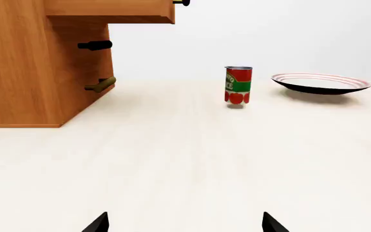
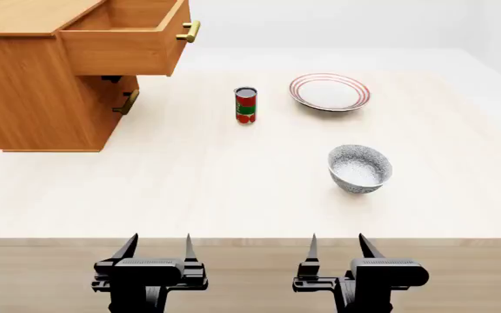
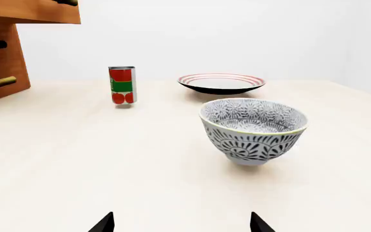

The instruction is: Put the bowl in the top drawer of the cabinet.

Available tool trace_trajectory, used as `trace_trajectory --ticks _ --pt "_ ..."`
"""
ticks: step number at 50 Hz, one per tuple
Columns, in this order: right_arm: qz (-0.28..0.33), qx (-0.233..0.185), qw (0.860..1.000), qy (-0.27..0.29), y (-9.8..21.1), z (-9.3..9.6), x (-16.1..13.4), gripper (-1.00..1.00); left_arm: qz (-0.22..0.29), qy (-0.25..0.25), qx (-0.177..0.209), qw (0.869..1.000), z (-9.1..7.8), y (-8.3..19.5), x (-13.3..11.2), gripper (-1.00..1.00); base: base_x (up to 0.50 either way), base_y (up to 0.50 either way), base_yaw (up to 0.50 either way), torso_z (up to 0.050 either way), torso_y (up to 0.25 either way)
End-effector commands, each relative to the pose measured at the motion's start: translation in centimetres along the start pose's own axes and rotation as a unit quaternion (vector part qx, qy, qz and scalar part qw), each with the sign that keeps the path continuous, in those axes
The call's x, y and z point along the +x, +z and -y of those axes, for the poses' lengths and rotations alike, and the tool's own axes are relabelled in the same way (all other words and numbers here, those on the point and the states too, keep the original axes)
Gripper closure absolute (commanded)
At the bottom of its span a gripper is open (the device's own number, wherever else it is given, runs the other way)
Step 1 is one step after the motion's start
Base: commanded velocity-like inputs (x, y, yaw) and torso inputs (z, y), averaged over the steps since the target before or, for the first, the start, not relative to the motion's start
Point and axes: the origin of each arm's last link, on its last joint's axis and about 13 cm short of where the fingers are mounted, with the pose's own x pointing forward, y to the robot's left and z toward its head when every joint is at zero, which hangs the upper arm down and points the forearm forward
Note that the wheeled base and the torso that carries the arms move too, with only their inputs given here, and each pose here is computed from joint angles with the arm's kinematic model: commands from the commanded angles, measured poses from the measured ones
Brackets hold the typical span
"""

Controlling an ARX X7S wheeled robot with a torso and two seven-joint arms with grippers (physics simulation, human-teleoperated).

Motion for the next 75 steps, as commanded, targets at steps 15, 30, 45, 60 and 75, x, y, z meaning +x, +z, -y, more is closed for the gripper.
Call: trace_trajectory --ticks 15,30,45,60,75 --pt "-0.003 0.005 1.0 -0.004 0.0 0.0 0.1 -1.0 -0.003 -0.002 0.004 1.0 0.0 0.1 0.2 -1.0 0.0 0.21 0.0 0.0 0.0" --pt "-0.004 0.007 1.0 -0.003 0.0 0.0 0.0 -1.0 -0.004 -0.002 0.001 1.0 -0.1 0.0 0.0 -1.0 0.0 0.5 0.0 0.0 0.0" --pt "-0.006 0.011 1.0 -0.007 0.1 0.2 -0.2 -1.0 -0.007 -0.001 -0.003 1.0 -0.1 0.0 -0.3 -1.0 0.0 0.36 0.0 0.0 0.0" --pt "0.017 0.018 1.0 -0.005 4.9 0.2 -0.1 -1.0 0.027 -0.056 -0.027 0.998 0.2 5.2 -0.6 -1.0 0.0 0.0 0.0 0.0 0.0" --pt "0.067 0.025 0.997 0.019 15.5 1.1 -1.8 -1.0 0.132 -0.091 -0.062 0.985 -1.2 16.3 -1.0 -1.0 0.0 0.0 0.0 0.0 0.0"
